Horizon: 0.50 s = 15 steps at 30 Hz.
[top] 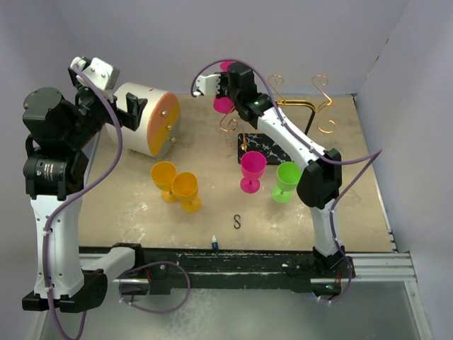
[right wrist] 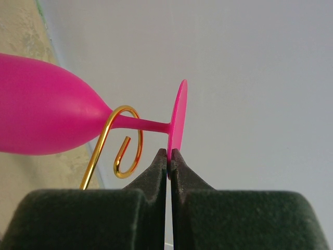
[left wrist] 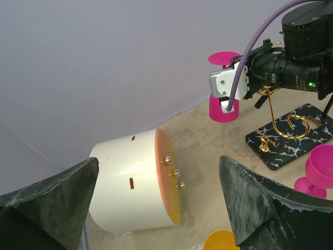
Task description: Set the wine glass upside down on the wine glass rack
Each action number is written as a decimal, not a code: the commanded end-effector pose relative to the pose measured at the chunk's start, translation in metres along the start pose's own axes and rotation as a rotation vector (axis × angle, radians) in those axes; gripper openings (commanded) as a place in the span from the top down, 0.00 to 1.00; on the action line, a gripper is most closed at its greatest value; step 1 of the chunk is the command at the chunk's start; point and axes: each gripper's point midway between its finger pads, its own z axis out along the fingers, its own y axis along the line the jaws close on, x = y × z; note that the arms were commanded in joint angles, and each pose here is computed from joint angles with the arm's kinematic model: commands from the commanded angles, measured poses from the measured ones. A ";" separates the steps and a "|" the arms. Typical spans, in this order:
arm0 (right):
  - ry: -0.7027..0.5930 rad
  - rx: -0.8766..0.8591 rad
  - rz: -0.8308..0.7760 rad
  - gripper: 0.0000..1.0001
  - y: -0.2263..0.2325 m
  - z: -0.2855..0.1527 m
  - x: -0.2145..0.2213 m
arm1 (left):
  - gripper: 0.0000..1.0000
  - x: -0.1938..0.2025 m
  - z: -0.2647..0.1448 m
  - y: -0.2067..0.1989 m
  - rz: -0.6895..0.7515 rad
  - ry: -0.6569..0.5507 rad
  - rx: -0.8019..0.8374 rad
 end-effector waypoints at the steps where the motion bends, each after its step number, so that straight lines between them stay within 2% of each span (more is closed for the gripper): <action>1: 0.025 0.090 0.037 1.00 -0.038 -0.015 0.005 | 0.01 -0.012 -0.005 0.004 0.028 -0.040 -0.019; 15: 0.061 0.062 0.048 1.00 -0.031 -0.027 0.020 | 0.01 -0.011 -0.006 0.004 0.030 -0.036 -0.018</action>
